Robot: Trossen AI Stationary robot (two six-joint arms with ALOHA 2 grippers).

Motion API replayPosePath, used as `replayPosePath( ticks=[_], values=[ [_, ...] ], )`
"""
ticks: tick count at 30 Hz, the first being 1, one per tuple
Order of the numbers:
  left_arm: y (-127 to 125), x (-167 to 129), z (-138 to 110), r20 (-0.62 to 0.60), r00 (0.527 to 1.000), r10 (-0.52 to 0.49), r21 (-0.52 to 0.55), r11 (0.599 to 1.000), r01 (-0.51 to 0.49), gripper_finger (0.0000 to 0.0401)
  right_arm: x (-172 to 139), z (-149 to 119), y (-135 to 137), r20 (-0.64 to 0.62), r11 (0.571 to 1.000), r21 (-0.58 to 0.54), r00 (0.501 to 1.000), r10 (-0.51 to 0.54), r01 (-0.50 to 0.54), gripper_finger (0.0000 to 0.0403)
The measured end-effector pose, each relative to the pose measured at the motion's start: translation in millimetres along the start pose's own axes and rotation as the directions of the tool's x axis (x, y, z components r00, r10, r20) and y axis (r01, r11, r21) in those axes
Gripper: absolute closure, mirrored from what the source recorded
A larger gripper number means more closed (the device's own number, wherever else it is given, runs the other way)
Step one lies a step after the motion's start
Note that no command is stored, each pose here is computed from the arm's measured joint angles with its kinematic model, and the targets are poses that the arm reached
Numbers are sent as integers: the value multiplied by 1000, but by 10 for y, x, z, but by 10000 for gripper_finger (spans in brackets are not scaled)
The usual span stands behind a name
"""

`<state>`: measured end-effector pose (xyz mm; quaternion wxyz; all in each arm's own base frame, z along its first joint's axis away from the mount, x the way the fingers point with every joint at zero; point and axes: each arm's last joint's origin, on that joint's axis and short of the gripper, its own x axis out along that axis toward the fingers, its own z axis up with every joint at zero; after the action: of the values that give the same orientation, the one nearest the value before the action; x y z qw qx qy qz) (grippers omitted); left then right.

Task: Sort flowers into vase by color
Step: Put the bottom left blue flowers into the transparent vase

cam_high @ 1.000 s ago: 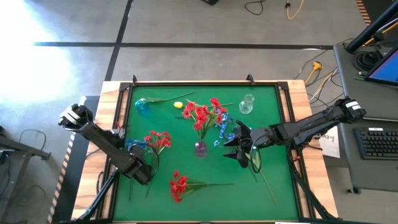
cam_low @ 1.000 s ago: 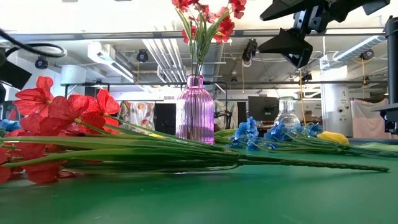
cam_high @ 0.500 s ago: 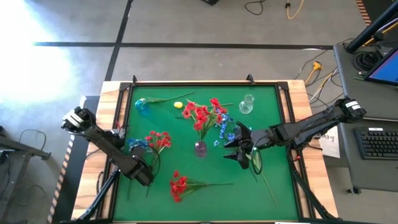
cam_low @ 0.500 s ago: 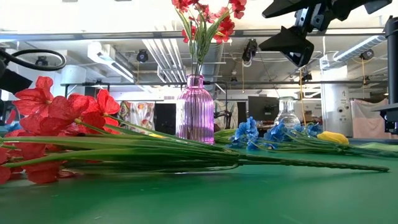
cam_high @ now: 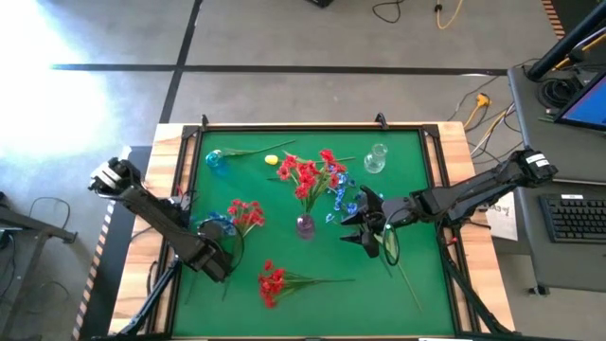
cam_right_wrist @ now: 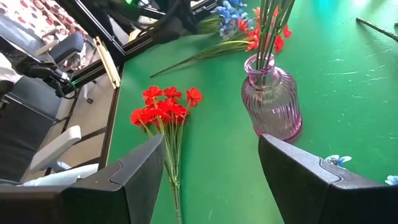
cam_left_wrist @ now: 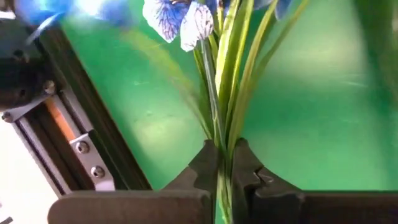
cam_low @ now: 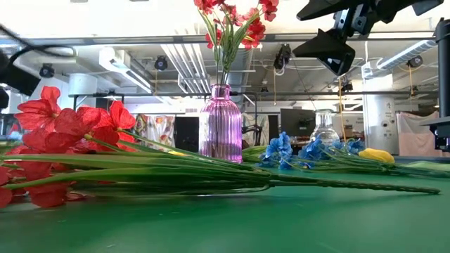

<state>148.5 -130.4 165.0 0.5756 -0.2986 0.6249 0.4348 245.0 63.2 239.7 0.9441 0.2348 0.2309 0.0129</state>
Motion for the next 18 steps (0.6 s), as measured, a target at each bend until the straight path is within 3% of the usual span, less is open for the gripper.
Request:
replayPosePath(
  ticks=[6, 10, 15, 18],
  values=[
    [129, -401, 52, 66, 996, -59, -5, 998, 60, 401, 0, 0, 0, 0, 1000, -8, 1000, 0, 0, 154],
    [252, -741, 113, 178, 981, -79, -19, 996, 84, 401, 0, 0, 0, 0, 1000, -17, 1000, 0, 0, 156],
    [304, -1185, 194, 374, 884, -280, 71, 959, 274, 401, 0, 9, 5, 9, 999, -41, 1000, 5, -5, 154],
    [381, -1479, 234, 423, 826, -373, 166, 928, 334, 401, 0, 26, 16, 26, 999, -46, 1000, 16, -15, 154]
  ],
)
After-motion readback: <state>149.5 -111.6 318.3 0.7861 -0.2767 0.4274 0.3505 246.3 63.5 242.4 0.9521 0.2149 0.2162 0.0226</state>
